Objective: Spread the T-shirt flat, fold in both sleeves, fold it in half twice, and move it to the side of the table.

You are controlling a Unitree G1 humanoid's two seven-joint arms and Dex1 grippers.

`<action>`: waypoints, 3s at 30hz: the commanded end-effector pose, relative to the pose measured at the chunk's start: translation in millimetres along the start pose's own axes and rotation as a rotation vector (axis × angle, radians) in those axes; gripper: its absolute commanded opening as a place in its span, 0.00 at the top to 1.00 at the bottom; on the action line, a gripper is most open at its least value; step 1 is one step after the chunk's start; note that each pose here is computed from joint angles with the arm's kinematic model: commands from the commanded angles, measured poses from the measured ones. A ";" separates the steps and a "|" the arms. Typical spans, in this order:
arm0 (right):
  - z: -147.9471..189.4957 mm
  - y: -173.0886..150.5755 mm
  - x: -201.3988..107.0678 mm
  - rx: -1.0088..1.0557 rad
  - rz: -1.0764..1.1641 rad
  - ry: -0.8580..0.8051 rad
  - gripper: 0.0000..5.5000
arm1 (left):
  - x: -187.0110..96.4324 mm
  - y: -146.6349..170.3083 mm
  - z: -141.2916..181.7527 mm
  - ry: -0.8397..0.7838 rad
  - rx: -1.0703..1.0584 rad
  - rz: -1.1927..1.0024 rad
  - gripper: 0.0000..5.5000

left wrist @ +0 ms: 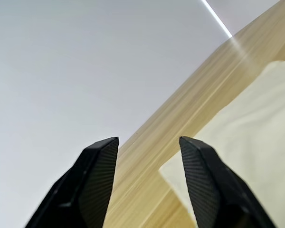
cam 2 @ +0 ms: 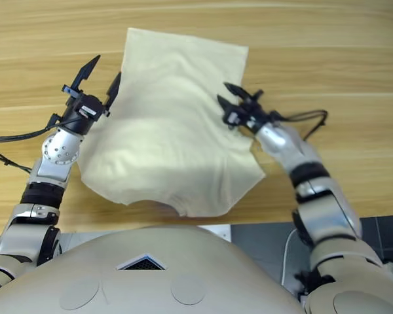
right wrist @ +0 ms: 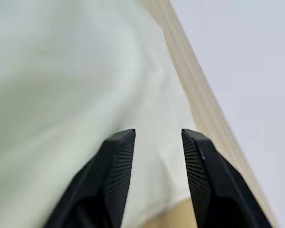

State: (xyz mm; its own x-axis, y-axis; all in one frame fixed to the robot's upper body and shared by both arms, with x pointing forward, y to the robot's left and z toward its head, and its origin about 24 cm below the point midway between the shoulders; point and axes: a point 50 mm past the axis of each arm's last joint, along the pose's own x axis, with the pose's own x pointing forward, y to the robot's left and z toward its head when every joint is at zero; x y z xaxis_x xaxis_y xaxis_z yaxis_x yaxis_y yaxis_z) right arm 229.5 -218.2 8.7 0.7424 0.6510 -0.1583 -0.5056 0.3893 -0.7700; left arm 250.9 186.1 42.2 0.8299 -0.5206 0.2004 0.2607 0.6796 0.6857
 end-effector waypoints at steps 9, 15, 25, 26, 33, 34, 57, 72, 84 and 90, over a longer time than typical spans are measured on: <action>56.4 -93.0 -65.8 0.010 -0.214 -0.145 0.68 | 7.6 14.5 -12.0 0.033 0.030 0.000 0.57; 53.1 -52.4 -46.4 0.014 0.016 -0.127 0.68 | 62.0 12.0 -1.2 -0.060 0.169 -0.199 0.57; 75.6 -51.3 -25.2 0.080 -0.010 -0.276 0.68 | 148.1 -31.3 16.9 0.080 0.321 -0.810 0.57; 81.2 -50.2 -22.7 0.088 -0.008 -0.310 0.68 | 140.3 -38.8 6.1 0.154 0.316 -0.838 0.57; 91.4 -52.7 -3.7 0.111 -0.059 -0.371 0.68 | 83.8 -52.7 -45.6 0.427 0.327 -0.931 0.57; 92.4 -51.4 -2.2 0.114 -0.056 -0.377 0.68 | 79.0 -47.3 -52.5 0.473 0.333 -0.889 0.57; 74.2 -37.0 63.6 -0.016 -0.072 -0.230 0.68 | 138.1 47.4 -16.5 0.273 0.200 0.024 0.57; 64.1 -20.8 198.7 -0.203 0.045 0.219 0.68 | -4.4 110.9 -41.3 0.080 -0.122 0.878 0.57; 19.7 -29.6 171.6 -0.116 0.041 0.473 0.68 | -22.8 105.2 -40.8 0.120 -0.122 0.860 0.57; -1.6 -33.9 154.3 -0.168 0.083 0.597 0.68 | -21.7 103.5 -32.6 0.093 -0.104 0.842 0.57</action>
State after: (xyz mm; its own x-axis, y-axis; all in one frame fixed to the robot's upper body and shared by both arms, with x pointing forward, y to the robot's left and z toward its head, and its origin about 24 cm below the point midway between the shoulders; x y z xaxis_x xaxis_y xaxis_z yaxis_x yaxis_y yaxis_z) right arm 368.2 -120.7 21.2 0.8694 0.2225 -0.4412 -0.4877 0.2432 -0.8385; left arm 276.0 288.4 87.9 0.7861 0.2418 0.5689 -0.4389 0.8663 0.2383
